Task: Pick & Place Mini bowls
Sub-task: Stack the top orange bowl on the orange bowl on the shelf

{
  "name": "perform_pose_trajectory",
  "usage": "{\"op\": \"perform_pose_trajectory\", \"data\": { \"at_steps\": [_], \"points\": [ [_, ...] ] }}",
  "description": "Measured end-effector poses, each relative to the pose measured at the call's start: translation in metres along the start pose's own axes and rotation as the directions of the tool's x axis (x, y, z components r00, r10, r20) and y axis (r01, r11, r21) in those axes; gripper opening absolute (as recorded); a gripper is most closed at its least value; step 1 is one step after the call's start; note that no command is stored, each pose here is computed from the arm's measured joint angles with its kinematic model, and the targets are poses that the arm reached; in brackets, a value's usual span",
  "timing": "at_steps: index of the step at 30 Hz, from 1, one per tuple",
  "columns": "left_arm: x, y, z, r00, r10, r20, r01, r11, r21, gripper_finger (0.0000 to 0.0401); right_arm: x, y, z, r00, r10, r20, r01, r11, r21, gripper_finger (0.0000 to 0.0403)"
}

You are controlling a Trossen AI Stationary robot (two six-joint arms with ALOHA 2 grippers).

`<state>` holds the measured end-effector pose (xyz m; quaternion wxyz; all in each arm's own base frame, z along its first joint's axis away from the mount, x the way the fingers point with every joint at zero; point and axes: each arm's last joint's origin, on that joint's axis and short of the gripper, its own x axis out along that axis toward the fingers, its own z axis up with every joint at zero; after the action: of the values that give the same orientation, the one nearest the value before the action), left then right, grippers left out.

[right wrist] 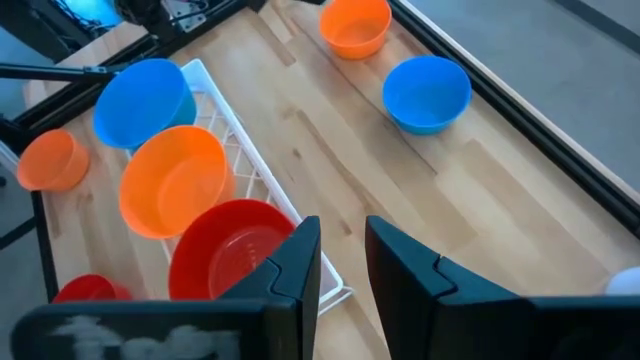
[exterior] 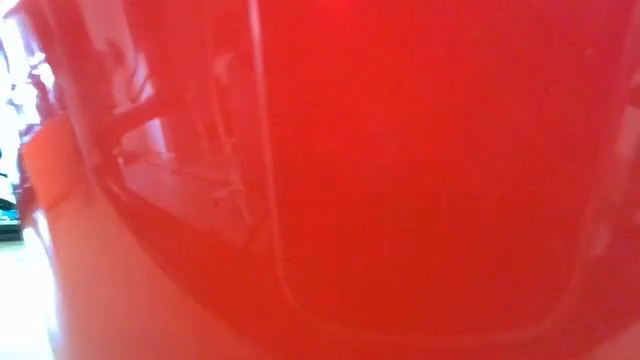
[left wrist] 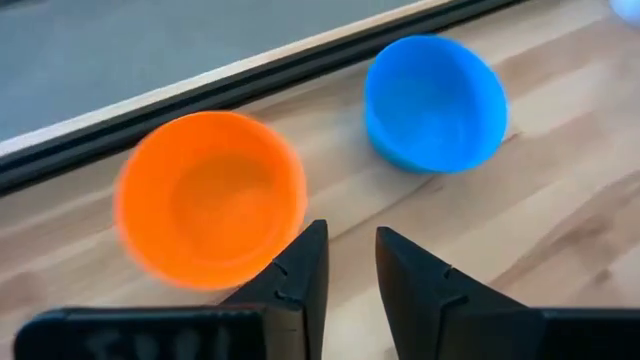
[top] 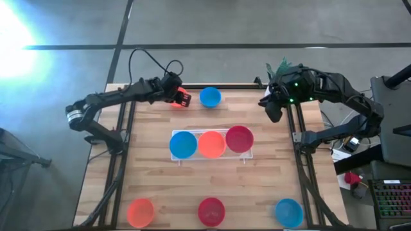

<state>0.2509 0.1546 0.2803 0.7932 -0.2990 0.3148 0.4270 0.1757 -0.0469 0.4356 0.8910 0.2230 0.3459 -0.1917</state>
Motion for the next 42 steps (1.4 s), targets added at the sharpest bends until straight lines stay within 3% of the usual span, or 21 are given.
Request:
{"op": "perform_pose_trajectory", "data": {
  "at_steps": [20,27,32,42],
  "points": [
    [0.047,0.03,-0.039,0.999,-0.014,0.046,0.015,0.999,-0.028,0.009,0.0,0.002,0.005,0.999,0.02,0.047,-0.02,1.0,0.0,0.0079],
    [0.066,0.028,-0.043,0.997,-0.061,0.039,0.062,0.998,-0.024,0.009,0.0,0.003,0.007,0.997,0.029,0.07,-0.029,1.0,-0.001,0.0079],
    [0.084,0.027,-0.049,0.999,-0.036,-0.011,0.036,0.999,0.017,0.009,0.0,0.003,0.007,0.997,0.03,0.071,-0.03,1.0,0.003,0.0079],
    [0.086,0.027,-0.049,0.999,-0.032,-0.014,0.032,0.999,0.044,0.009,0.0,0.003,0.007,0.997,0.031,0.073,-0.031,0.999,0.006,0.0079]
  ]
}}
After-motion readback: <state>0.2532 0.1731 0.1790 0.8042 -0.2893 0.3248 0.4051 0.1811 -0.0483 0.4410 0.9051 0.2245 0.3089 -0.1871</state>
